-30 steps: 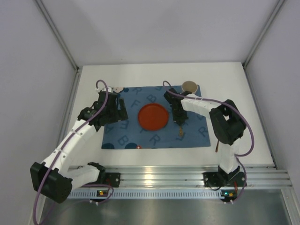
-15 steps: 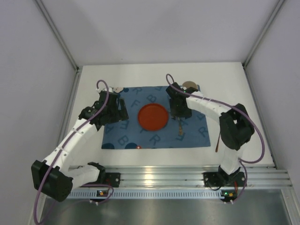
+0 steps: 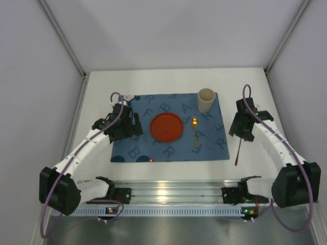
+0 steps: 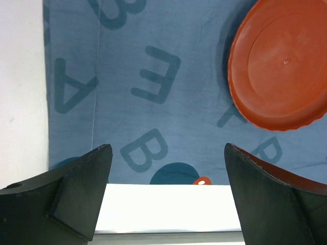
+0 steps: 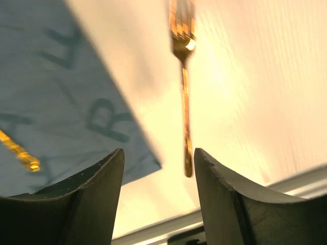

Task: Set the dinner table for one person

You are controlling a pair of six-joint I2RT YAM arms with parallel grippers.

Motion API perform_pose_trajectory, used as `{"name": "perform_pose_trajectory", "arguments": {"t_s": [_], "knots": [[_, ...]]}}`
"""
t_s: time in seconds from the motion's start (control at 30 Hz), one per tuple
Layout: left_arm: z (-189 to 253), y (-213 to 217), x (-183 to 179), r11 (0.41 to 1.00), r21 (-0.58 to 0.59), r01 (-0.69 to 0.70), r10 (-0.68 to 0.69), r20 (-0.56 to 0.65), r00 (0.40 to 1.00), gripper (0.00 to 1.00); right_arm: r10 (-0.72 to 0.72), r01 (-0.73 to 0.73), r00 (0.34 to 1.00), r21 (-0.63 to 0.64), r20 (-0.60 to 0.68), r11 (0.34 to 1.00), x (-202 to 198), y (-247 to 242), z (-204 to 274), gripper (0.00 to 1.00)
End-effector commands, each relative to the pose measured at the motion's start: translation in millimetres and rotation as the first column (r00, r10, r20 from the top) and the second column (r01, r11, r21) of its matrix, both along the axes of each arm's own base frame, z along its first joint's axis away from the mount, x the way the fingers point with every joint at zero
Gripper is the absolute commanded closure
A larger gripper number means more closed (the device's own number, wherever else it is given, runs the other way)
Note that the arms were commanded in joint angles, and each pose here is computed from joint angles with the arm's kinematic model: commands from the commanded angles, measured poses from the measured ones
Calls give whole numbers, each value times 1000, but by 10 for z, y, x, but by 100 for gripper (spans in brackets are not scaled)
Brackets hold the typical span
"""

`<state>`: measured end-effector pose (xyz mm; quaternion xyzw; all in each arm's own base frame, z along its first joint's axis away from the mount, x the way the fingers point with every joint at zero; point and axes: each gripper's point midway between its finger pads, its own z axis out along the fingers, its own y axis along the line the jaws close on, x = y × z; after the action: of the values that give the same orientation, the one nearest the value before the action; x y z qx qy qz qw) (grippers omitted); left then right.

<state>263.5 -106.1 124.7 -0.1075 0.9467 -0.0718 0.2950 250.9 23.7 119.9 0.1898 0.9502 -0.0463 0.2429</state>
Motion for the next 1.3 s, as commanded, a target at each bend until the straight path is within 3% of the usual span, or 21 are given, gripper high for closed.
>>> {"name": "perform_pose_trajectory", "arguments": {"t_s": [0.0,0.33,0.77,0.9,0.93,1.03,1.27], "knots": [[32,-118,116,998,-53,15,-13,42,999,4,-5,5,997,6,-71,1000,-31,-106,-264,43],[76,-133,149,998,-31,55,-54,38,998,4,-173,176,975,10,-141,984,196,-523,-727,49],[259,6,89,999,26,31,-32,37,999,4,-188,207,964,87,-189,974,280,-543,-1269,61],[263,-13,126,1000,23,17,-18,21,1000,4,-181,202,961,88,-209,975,212,-526,-1375,74],[278,-30,132,1000,14,16,-16,21,1000,4,-175,197,961,86,-213,977,200,-527,-1386,83],[297,-81,178,1000,-8,3,-3,17,1000,5,-156,176,962,73,-225,982,154,-542,-1424,99],[393,-353,269,997,-53,64,-61,54,997,6,-137,157,974,101,-181,983,317,-513,-1182,100]]}}
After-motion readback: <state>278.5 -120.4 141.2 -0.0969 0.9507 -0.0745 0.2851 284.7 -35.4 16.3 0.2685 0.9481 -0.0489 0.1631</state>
